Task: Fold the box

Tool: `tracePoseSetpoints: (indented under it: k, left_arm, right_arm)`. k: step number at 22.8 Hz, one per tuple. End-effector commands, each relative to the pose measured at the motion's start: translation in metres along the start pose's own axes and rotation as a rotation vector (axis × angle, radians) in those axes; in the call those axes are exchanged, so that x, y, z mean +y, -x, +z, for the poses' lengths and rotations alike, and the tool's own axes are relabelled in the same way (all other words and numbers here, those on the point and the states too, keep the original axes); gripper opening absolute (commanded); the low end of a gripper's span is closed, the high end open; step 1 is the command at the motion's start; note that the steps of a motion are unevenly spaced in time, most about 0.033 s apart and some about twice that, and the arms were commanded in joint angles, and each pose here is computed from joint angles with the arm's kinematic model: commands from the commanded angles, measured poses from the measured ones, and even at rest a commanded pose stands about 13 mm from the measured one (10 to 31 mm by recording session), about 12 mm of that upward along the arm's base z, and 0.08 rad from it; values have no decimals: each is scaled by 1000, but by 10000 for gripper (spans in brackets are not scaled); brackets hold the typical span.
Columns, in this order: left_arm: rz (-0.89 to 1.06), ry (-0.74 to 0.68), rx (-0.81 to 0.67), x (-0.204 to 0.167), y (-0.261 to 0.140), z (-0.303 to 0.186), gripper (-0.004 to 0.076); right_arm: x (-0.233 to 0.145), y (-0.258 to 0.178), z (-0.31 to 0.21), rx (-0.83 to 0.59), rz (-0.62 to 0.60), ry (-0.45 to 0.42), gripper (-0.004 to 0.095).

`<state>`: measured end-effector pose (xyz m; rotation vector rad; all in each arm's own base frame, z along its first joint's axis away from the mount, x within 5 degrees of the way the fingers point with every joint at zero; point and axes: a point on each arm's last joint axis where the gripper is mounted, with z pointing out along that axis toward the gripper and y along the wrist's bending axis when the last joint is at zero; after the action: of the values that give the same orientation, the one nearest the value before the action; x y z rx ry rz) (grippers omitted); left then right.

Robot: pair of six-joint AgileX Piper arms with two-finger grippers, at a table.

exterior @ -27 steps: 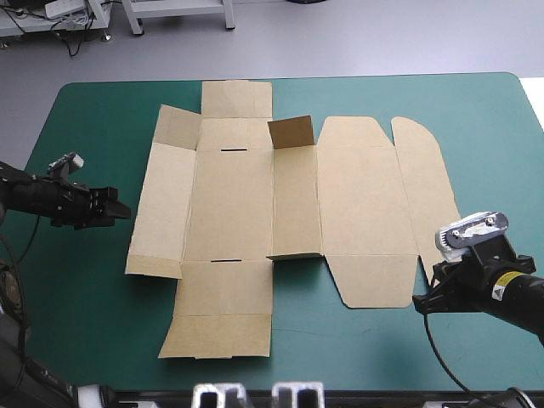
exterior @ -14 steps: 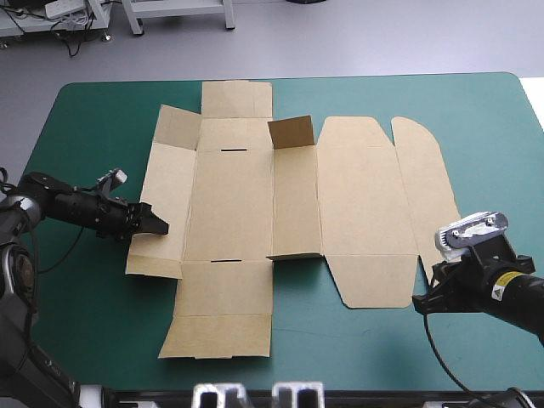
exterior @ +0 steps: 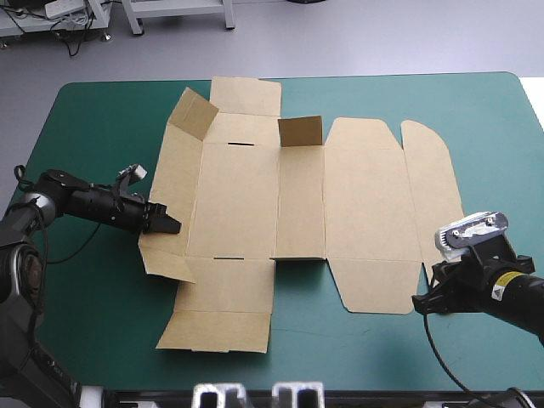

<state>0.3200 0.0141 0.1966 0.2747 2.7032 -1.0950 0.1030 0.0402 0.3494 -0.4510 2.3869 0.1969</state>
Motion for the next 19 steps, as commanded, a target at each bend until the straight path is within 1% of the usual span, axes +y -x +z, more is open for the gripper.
tracePoseSetpoints:
  k: [1, 6, 7, 8, 9, 13, 15, 17, 19]
  left_arm:
    - [103, -106, -47, -37, 10, -16, -9]
    - [255, -15, 27, -65, 16, -16, -9]
    - [341, 26, 24, -82, 22, -20, -9]
    - [385, 47, 13, -92, 26, -23, -9]
    - [480, 86, -17, -114, 35, -31, -9]
    - [696, 227, -46, -155, 49, -48, -9]
    - [869, 358, -75, -193, 59, -62, -9]
    - [984, 441, -123, -221, 65, -68, -9]
    - [1072, 466, -184, -249, 67, -68, -9]
  right_arm:
    - [0, 9, -5, -75, -6, -3, -18]
    - [-1, 11, -6, -97, -8, -8, -18]
    - [-1, 12, -6, -105, -8, -8, -18]
    - [-1, 12, -6, -105, -8, -8, -18]
    - [-1, 12, -6, -112, -8, -9, -18]
    - [-1, 14, -6, -134, -13, -19, -17]
    - [-1, 18, -7, -179, -5, -13, -17]
    - [-1, 21, -7, -210, 0, -11, -18]
    - [-4, 25, -9, -253, 3, -42, -18]
